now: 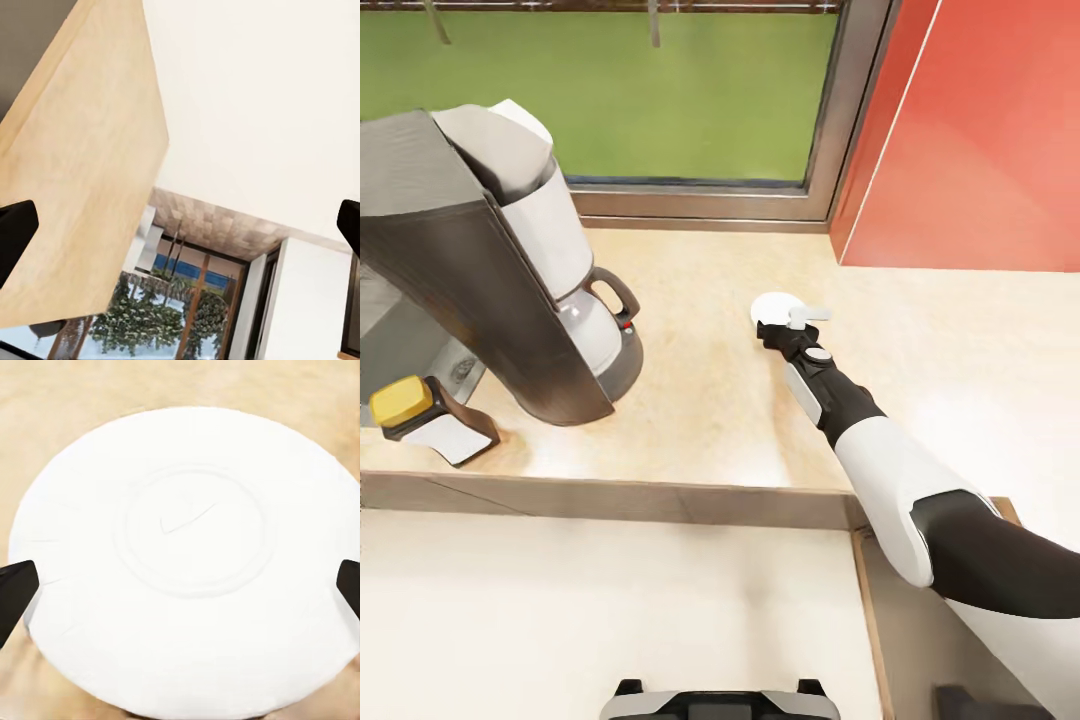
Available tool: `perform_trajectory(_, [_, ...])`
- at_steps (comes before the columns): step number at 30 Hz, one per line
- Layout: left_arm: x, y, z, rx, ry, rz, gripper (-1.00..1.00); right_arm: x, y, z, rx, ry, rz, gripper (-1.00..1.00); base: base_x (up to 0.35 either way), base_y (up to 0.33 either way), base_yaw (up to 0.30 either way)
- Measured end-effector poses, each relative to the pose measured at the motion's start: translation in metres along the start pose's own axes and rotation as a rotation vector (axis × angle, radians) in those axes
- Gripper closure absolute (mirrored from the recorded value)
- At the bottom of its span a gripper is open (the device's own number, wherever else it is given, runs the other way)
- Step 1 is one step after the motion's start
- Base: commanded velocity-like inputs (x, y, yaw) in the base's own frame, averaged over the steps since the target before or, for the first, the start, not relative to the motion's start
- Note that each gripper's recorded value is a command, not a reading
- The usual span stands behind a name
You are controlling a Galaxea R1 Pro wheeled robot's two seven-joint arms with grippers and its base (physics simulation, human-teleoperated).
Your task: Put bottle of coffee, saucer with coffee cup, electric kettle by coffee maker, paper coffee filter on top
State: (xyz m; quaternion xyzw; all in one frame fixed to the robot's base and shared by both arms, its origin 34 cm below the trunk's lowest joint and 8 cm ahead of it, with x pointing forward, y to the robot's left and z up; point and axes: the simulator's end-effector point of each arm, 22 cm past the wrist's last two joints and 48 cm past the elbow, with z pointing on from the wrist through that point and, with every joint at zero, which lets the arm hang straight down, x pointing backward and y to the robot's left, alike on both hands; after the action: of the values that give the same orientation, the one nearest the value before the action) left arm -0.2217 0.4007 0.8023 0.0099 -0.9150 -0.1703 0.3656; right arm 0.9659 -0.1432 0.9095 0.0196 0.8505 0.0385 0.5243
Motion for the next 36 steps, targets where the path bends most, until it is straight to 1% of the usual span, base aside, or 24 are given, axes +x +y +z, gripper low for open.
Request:
perform_trajectory(24, [0.000, 0.002, 0.000, -0.003, 0.000, 0.000, -1.00, 0.000, 0.000, 0.000, 0.000, 0.000, 0.000, -1.00, -0.311, -0.088, 0.000])
perform_trajectory(32, [0.000, 0.002, 0.001, -0.001, -0.001, 0.000, -1.00, 0.000, 0.000, -0.001, -0.001, 0.000, 0.002, -1.00, -0.089, -0.248, 0.000])
perform_trajectory(34, [0.000, 0.002, 0.001, -0.002, -0.001, 0.000, -1.00, 0.010, -0.001, 0.000, 0.002, 0.020, -0.003, -1.00, -0.004, -0.269, 0.000])
perform_trajectory(36, [0.000, 0.002, 0.001, -0.002, -0.001, -0.001, -1.00, 0.010, -0.002, 0.000, 0.004, 0.021, -0.004, -1.00, -0.002, -0.217, 0.000])
